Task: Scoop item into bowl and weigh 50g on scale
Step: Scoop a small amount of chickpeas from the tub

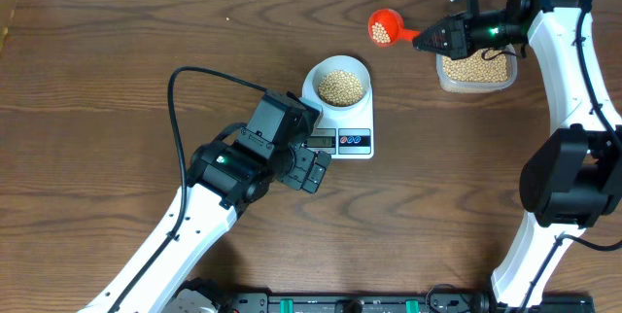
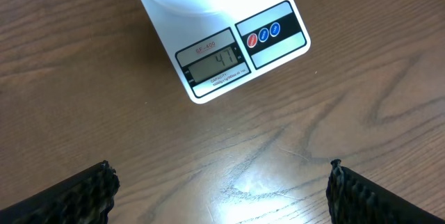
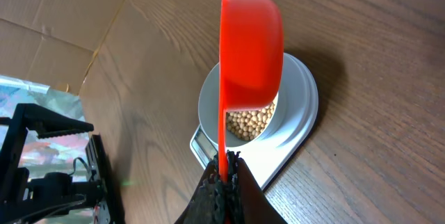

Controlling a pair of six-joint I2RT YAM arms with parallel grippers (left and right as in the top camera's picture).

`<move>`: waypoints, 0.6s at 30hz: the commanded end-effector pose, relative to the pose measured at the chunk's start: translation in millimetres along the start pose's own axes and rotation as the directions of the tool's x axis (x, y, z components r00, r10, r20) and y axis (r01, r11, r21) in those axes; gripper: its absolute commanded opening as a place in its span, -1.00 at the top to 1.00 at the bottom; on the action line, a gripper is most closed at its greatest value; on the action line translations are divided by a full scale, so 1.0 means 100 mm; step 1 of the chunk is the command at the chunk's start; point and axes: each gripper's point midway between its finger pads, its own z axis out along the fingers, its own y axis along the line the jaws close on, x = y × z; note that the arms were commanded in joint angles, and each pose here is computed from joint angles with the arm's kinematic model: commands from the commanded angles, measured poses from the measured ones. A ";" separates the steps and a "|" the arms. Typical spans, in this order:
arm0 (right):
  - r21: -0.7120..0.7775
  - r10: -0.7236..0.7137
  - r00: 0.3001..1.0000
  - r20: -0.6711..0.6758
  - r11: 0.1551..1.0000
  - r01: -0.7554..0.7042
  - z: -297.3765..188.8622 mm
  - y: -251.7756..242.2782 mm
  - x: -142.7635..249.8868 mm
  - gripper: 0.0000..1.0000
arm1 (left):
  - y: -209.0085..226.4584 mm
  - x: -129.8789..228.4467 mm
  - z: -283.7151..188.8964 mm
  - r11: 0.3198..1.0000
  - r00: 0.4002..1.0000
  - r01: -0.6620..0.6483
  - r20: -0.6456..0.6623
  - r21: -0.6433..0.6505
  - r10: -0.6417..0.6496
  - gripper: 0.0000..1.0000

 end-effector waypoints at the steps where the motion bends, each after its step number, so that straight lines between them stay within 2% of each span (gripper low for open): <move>1: -0.024 -0.023 1.000 0.016 0.999 0.023 0.01 0.04 -0.06 0.98 | 0.02 -0.02 -0.02 1.000 1.000 0.004 0.008 -0.007 -0.004 -0.96; 18: -0.024 -0.027 1.000 0.007 0.999 0.027 0.01 0.05 -0.04 0.98 | 0.02 -0.02 -0.02 1.000 1.000 0.004 0.008 -0.007 -0.004 -0.95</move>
